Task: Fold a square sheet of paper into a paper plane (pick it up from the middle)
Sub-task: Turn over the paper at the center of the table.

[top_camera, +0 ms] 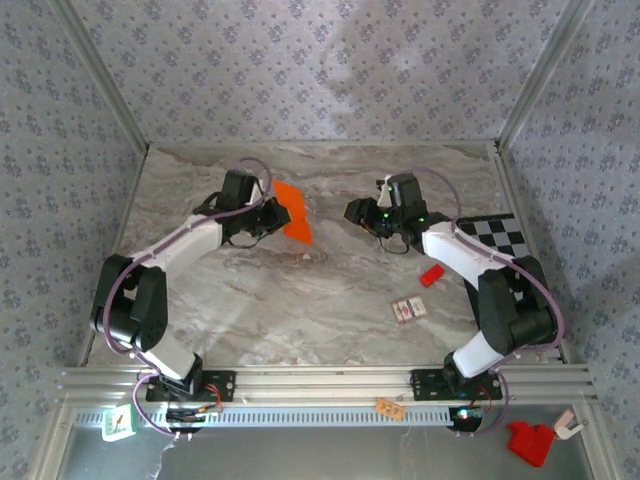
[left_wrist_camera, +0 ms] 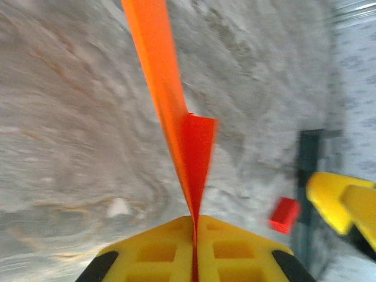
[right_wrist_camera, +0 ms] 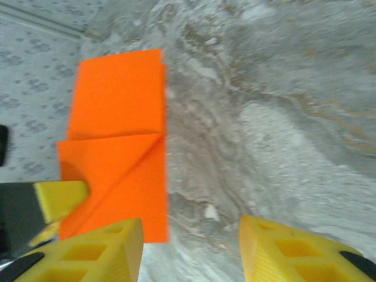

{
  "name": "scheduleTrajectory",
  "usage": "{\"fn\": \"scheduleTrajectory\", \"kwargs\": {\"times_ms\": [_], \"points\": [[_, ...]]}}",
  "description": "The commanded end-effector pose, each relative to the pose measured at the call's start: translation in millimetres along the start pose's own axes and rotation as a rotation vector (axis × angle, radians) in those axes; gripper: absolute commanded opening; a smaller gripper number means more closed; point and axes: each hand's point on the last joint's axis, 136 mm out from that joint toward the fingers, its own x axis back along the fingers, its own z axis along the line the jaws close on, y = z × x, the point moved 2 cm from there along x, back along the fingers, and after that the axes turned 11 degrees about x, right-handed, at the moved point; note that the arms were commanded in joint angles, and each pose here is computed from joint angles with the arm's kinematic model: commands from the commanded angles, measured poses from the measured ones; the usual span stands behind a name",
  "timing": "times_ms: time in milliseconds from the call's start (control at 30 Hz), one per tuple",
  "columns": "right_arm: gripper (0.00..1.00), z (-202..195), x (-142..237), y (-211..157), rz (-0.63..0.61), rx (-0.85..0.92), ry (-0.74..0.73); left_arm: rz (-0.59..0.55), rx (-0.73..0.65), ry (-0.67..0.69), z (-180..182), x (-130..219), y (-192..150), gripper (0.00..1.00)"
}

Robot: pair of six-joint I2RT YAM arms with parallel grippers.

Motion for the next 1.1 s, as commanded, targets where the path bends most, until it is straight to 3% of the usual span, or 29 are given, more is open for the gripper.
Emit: {"fn": "scheduleTrajectory", "kwargs": {"times_ms": [0,267,433,600,767,900,1067], "points": [[0.5,-21,14,-2,0.007,0.065,-0.159,-0.028,-0.181,0.402,46,25,1,0.1],[0.51,-29,15,-4,-0.002,0.055,-0.2,-0.154,-0.456,0.865,54,42,21,0.1],[0.51,-33,16,-5,-0.006,0.045,-0.215,-0.141,-0.535,0.949,50,19,11,0.1],[0.51,-36,17,-7,-0.012,0.031,-0.223,0.015,-0.478,0.843,49,-26,-19,0.14],[0.51,-38,15,-9,-0.012,0.016,-0.222,0.17,-0.364,0.639,37,-63,-47,0.26],[0.51,-40,12,-11,0.0,0.012,-0.22,0.237,-0.278,0.48,20,-72,-53,0.4],[0.51,-38,2,-17,0.029,0.02,-0.209,0.241,-0.122,0.287,6,-54,-38,0.52]]}}
